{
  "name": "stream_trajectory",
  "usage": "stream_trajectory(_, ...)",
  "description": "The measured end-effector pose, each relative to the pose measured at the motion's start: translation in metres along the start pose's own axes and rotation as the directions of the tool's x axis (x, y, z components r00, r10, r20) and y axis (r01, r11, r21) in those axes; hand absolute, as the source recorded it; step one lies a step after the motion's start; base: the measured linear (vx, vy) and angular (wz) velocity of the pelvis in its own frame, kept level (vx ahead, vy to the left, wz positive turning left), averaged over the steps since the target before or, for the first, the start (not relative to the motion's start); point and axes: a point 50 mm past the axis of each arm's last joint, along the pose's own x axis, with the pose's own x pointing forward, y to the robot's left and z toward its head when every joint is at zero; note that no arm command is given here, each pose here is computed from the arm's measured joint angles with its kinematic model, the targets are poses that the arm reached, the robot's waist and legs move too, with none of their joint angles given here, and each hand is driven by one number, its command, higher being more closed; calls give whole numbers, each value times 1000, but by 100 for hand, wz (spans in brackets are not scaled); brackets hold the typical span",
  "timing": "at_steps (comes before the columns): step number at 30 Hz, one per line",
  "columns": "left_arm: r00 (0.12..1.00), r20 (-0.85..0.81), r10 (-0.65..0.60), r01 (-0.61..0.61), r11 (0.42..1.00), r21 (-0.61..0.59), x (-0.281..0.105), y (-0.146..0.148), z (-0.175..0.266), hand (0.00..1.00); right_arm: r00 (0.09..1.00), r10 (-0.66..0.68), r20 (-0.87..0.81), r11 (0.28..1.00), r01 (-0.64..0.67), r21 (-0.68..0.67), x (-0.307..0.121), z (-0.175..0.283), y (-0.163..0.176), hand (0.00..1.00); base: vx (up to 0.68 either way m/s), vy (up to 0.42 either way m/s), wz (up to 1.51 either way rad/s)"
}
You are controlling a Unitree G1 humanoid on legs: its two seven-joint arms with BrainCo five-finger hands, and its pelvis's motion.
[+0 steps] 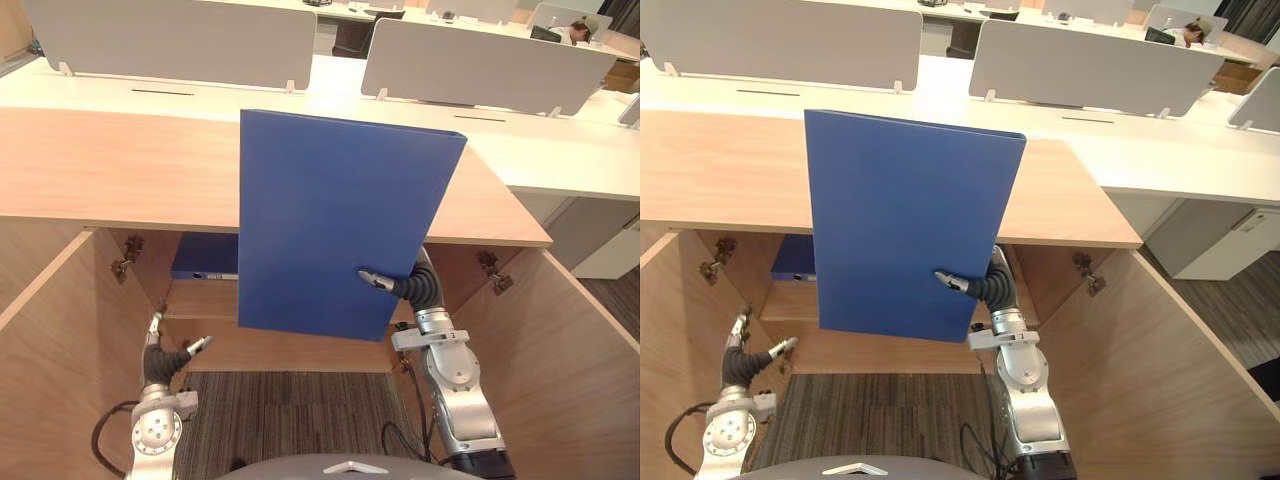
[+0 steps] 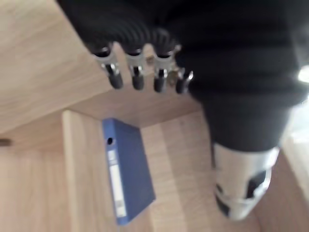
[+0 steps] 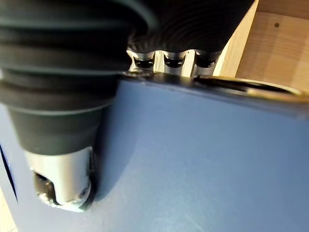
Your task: Walk over to the cabinet, pick up the folder, carry it to the office cabinet, place the folder inside the office cabinet, then close the office cabinet door
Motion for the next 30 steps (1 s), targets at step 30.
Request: stream_trajectory(30, 980, 196, -22, 32, 998, -53, 52, -22, 60, 0, 876, 117, 469, 990, -65, -125, 59, 95, 43, 100, -75, 1, -3)
